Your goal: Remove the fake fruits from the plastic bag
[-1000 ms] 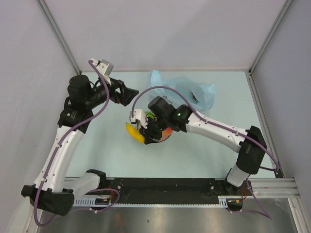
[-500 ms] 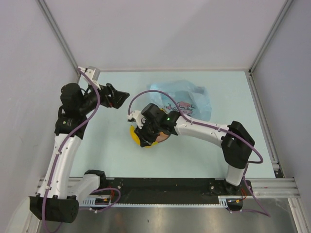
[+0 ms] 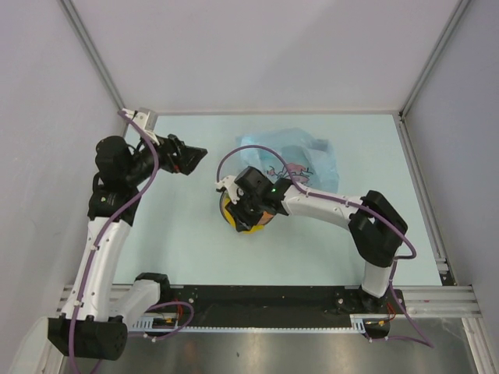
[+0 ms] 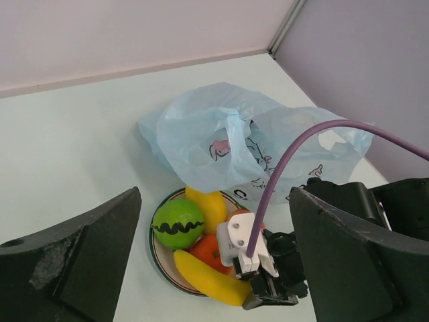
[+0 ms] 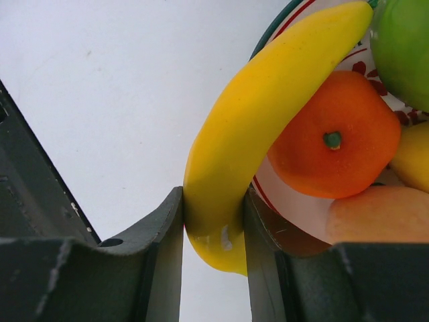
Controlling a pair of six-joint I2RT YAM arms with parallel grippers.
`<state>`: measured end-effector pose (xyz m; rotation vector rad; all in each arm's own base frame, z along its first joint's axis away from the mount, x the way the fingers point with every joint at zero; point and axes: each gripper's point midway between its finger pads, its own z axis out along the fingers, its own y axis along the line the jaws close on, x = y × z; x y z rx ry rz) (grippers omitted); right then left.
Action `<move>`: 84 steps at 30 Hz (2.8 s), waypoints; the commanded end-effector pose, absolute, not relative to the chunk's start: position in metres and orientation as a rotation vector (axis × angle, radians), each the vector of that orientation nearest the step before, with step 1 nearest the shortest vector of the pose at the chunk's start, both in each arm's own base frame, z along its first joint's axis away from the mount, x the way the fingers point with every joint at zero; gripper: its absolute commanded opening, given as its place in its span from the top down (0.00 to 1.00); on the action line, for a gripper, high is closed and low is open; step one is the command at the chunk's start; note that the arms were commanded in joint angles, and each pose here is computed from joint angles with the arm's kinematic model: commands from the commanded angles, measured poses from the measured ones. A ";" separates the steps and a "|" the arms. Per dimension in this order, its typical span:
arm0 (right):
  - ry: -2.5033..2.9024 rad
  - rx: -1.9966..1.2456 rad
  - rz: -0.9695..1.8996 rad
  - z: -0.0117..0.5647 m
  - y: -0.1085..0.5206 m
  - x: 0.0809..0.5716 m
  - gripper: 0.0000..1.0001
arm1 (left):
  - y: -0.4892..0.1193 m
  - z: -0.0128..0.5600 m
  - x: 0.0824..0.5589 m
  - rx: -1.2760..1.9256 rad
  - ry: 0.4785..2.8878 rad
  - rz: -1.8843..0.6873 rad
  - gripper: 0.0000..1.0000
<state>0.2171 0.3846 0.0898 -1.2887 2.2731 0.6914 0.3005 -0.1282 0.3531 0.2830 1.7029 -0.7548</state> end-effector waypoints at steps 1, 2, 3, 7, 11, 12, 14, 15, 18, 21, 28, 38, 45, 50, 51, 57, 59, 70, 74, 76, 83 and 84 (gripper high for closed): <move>2.241 -1.280 0.702 0.089 0.394 0.223 0.89 | -0.129 0.361 0.304 0.293 1.667 -0.769 0.03; 2.237 -1.283 0.703 0.088 0.394 0.223 0.88 | -0.129 0.359 0.305 0.290 1.670 -0.773 0.04; 2.232 -1.291 0.705 0.087 0.395 0.223 0.88 | -0.130 0.357 0.305 0.289 1.673 -0.777 0.03; 2.231 -1.303 0.697 0.082 0.396 0.223 0.88 | -0.130 0.353 0.306 0.283 1.681 -0.789 0.03; 2.232 -1.307 0.665 0.078 0.393 0.228 0.86 | -0.132 0.351 0.307 0.279 1.683 -0.806 0.03; 2.237 -1.304 0.655 0.076 0.391 0.230 0.84 | -0.132 0.351 0.308 0.278 1.684 -0.807 0.04; 2.243 -1.296 0.633 0.074 0.389 0.234 0.82 | -0.132 0.349 0.309 0.275 1.687 -0.810 0.04; 2.247 -1.291 0.628 0.073 0.388 0.236 0.78 | -0.132 0.349 0.309 0.275 1.686 -0.812 0.04; 2.264 -1.281 0.612 0.068 0.385 0.240 0.67 | -0.133 0.348 0.310 0.272 1.687 -0.817 0.04; 2.270 -1.277 0.605 0.065 0.384 0.241 0.62 | -0.134 0.347 0.310 0.272 1.688 -0.824 0.04; 2.258 -1.296 0.610 0.066 0.386 0.239 0.54 | -0.135 0.345 0.310 0.267 1.691 -0.843 0.04; 2.116 -1.453 0.593 0.074 0.403 0.227 0.55 | -0.136 0.345 0.309 0.264 1.686 -0.853 0.04; 2.042 -1.515 0.542 0.076 0.411 0.233 0.67 | -0.136 0.345 0.307 0.265 1.681 -0.853 0.04; 2.007 -1.514 0.470 0.080 0.411 0.245 0.68 | -0.137 0.345 0.304 0.265 1.679 -0.858 0.04; 1.999 -1.518 0.464 0.081 0.412 0.247 0.68 | -0.137 0.346 0.304 0.264 1.677 -0.857 0.04; 1.994 -1.518 0.406 0.078 0.409 0.254 0.65 | -0.137 0.343 0.303 0.260 1.676 -0.866 0.04; 1.998 -1.523 0.405 0.076 0.408 0.253 0.61 | -0.137 0.344 0.303 0.259 1.675 -0.869 0.04; 1.979 -1.472 0.401 0.102 0.416 0.250 0.27 | -0.137 0.344 0.304 0.258 1.675 -0.868 0.04; 1.943 -1.451 0.490 0.141 0.424 0.231 0.26 | -0.137 0.342 0.307 0.255 1.681 -0.869 0.04; 1.894 -1.457 0.555 0.168 0.427 0.218 0.25 | -0.138 0.340 0.309 0.255 1.688 -0.873 0.04; 1.851 -1.437 0.597 0.237 0.371 0.205 0.05 | -0.138 0.331 0.312 0.275 1.715 -0.869 0.04; 1.887 -1.412 0.590 0.240 0.356 0.207 0.00 | -0.137 0.328 0.313 0.284 1.721 -0.855 0.04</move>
